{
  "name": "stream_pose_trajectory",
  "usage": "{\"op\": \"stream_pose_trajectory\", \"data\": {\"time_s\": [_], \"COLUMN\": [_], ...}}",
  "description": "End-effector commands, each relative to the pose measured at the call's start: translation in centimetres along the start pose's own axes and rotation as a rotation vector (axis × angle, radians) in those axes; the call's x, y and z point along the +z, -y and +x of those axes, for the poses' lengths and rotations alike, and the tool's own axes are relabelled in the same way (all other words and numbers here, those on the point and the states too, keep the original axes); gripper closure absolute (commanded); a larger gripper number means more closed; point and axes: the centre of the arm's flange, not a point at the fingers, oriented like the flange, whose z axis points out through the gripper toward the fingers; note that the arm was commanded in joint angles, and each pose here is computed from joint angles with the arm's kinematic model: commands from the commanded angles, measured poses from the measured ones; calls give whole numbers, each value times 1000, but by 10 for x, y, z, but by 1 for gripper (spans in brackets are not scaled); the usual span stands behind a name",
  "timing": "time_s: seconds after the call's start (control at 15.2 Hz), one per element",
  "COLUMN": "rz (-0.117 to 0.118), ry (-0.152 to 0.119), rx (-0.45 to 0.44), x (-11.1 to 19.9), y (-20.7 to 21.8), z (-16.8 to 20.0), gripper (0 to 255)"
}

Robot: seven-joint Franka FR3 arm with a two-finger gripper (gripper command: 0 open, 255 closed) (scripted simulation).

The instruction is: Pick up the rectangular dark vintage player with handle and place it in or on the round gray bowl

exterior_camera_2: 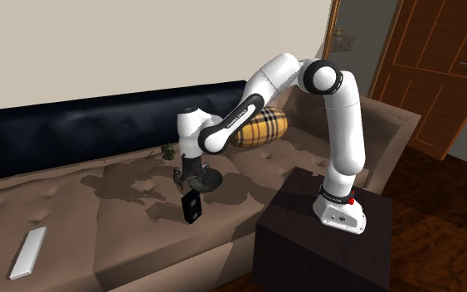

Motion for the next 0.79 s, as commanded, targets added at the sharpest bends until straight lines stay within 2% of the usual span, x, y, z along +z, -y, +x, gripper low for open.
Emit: {"op": "stream_pose_trajectory", "data": {"time_s": [0.0, 0.4, 0.73], "rz": [2, 2, 2], "ry": [-1, -1, -1], "rx": [6, 6, 6], "x": [11, 40, 40], "y": [4, 4, 4], "z": [1, 1, 1], "gripper": [0, 0, 0]}}
